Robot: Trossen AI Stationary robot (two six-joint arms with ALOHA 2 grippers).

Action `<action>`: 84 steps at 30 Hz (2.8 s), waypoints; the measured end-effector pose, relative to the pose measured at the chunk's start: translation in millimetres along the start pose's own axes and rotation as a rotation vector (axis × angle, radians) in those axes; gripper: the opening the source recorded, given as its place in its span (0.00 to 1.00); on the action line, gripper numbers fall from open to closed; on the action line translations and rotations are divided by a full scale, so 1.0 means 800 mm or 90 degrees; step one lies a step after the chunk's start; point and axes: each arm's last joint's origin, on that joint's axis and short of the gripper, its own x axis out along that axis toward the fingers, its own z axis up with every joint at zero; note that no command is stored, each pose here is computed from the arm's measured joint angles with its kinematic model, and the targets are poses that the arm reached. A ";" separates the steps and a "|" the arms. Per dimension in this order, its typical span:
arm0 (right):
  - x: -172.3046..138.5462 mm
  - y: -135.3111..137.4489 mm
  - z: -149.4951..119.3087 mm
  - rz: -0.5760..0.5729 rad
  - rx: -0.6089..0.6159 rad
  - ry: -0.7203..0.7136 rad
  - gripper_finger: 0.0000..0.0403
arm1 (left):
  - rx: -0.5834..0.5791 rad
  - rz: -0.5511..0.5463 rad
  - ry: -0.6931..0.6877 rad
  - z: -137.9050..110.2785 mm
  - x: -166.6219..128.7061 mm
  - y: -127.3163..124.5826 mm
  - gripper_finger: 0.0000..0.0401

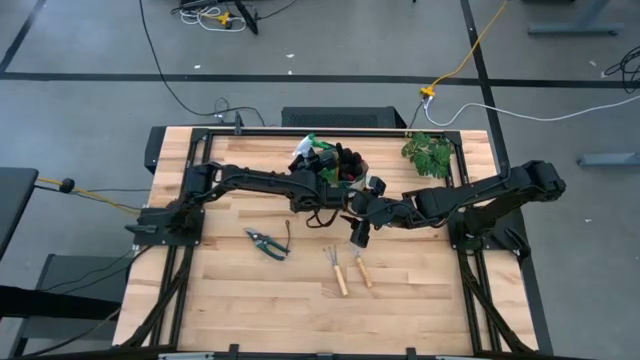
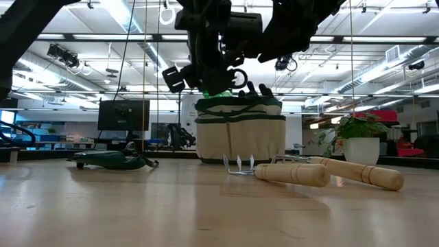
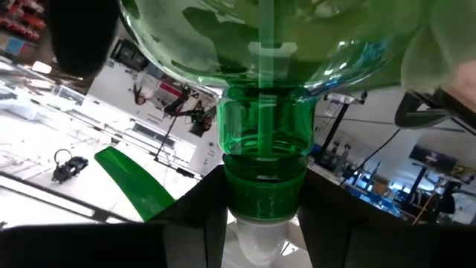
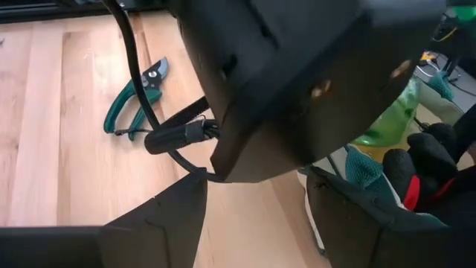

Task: Pick & Place Garden tools in Gardening bag
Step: Put the green spray into the tool bag, then put the pruning shears into the tool bag

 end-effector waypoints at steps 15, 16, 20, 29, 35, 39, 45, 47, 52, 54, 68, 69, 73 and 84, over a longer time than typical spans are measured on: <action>0.000 0.000 0.000 0.000 0.000 0.000 0.58 | -0.011 -0.008 -0.013 0.002 0.000 -0.001 0.51; 0.000 0.000 0.000 0.000 0.000 0.000 0.58 | -0.015 -0.008 -0.012 0.002 0.000 -0.001 0.51; 0.000 0.000 0.000 0.000 0.000 0.000 0.58 | -0.019 -0.007 -0.012 0.002 0.000 0.000 0.49; 0.000 0.000 0.000 0.000 0.000 0.000 0.58 | -0.035 -0.001 -0.013 0.003 -0.005 -0.001 0.51; 0.000 0.000 0.000 0.000 0.000 0.000 0.58 | -0.045 0.011 -0.021 0.001 -0.016 0.000 0.54; 0.000 0.000 0.000 0.000 0.000 0.001 0.58 | -0.058 0.012 -0.023 -0.009 -0.019 0.001 0.57; 0.000 0.000 -0.001 -0.001 -0.002 0.004 0.58 | -0.087 0.017 -0.028 -0.028 -0.026 0.004 0.58; 0.000 0.000 -0.001 -0.002 -0.002 0.004 0.58 | -0.085 0.018 -0.033 -0.032 -0.029 0.004 0.58; 0.000 0.000 -0.001 -0.001 -0.002 0.004 0.58 | -0.111 0.019 -0.044 -0.050 -0.036 0.005 0.58; 0.000 0.000 -0.001 -0.001 -0.002 0.004 0.58 | -0.120 0.020 -0.045 -0.056 -0.039 0.005 0.58; 0.000 -0.001 -0.001 -0.006 -0.001 0.003 0.58 | -0.494 -0.104 -0.193 -0.153 -0.049 0.002 0.58; 0.000 -0.001 -0.001 -0.006 -0.001 0.003 0.58 | -0.534 -0.125 -0.208 -0.161 -0.048 0.001 0.58; 0.000 -0.001 -0.001 -0.006 0.005 0.002 0.58 | -0.668 -0.212 -0.254 -0.199 -0.044 -0.007 0.58; 0.000 0.000 -0.001 -0.001 0.013 0.003 0.58 | -0.780 -0.571 -0.491 -0.255 -0.060 -0.033 0.58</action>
